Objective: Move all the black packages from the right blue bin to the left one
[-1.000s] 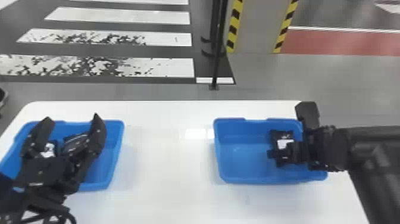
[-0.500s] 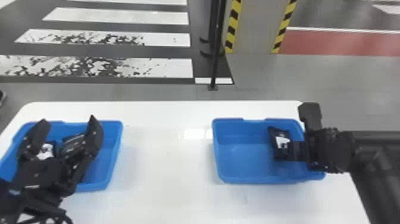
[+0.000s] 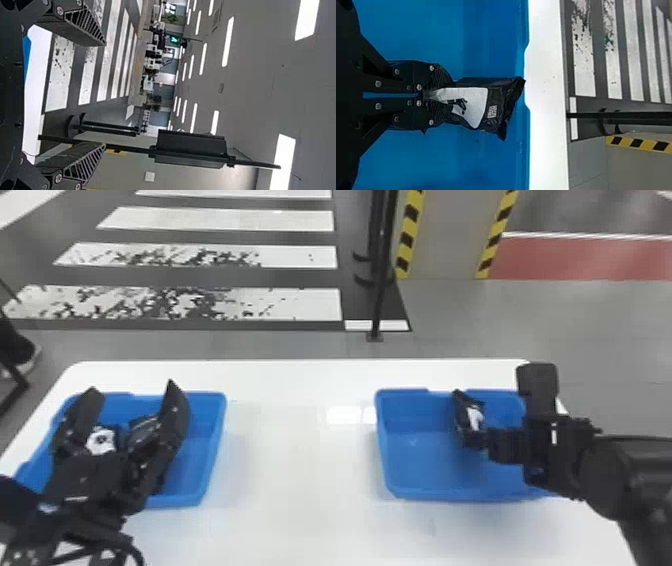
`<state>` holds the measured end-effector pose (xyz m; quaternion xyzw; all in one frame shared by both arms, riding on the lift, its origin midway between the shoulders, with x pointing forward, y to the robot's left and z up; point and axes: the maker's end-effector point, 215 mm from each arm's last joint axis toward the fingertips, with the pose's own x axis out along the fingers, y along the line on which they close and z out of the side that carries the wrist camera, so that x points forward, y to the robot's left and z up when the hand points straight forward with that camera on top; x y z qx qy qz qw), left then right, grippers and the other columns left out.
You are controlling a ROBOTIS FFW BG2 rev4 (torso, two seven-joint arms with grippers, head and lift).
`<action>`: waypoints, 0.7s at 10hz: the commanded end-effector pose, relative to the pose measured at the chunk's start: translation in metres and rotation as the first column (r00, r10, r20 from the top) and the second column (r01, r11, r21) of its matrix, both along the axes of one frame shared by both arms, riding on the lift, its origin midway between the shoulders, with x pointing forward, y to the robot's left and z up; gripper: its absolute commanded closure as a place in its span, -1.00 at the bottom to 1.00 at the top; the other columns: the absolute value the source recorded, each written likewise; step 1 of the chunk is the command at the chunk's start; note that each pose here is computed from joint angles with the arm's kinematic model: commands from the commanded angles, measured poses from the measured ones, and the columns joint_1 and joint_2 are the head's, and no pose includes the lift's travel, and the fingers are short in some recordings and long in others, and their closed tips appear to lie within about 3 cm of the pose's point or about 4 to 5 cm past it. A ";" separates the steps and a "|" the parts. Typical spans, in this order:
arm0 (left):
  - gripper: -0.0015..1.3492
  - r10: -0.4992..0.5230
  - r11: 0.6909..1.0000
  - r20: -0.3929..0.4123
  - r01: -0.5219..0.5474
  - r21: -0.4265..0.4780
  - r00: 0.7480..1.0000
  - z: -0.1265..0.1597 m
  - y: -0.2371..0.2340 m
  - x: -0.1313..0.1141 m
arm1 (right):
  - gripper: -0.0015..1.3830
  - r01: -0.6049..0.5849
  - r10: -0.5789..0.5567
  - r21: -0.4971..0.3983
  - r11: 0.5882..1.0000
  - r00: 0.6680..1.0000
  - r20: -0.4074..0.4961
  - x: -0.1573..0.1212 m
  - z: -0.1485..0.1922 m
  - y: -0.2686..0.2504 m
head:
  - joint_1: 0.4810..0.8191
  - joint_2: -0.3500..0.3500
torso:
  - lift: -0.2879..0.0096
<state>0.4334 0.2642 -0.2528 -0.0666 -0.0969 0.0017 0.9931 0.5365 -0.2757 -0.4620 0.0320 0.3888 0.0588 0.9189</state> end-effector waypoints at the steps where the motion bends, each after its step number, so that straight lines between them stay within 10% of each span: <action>1: -0.78 0.003 1.000 0.012 -0.003 -0.016 1.000 0.003 0.001 -0.001 | 0.63 -0.031 0.029 0.022 0.999 0.996 0.082 0.003 0.021 0.016 | 0.27 -0.04 | 0.05; 7: -0.78 -0.127 0.972 0.031 0.130 -0.193 0.991 0.009 -0.056 0.004 | 0.63 -0.413 0.346 0.127 0.902 0.867 0.360 -0.022 0.119 0.197 | 0.27 0.35 | 0.05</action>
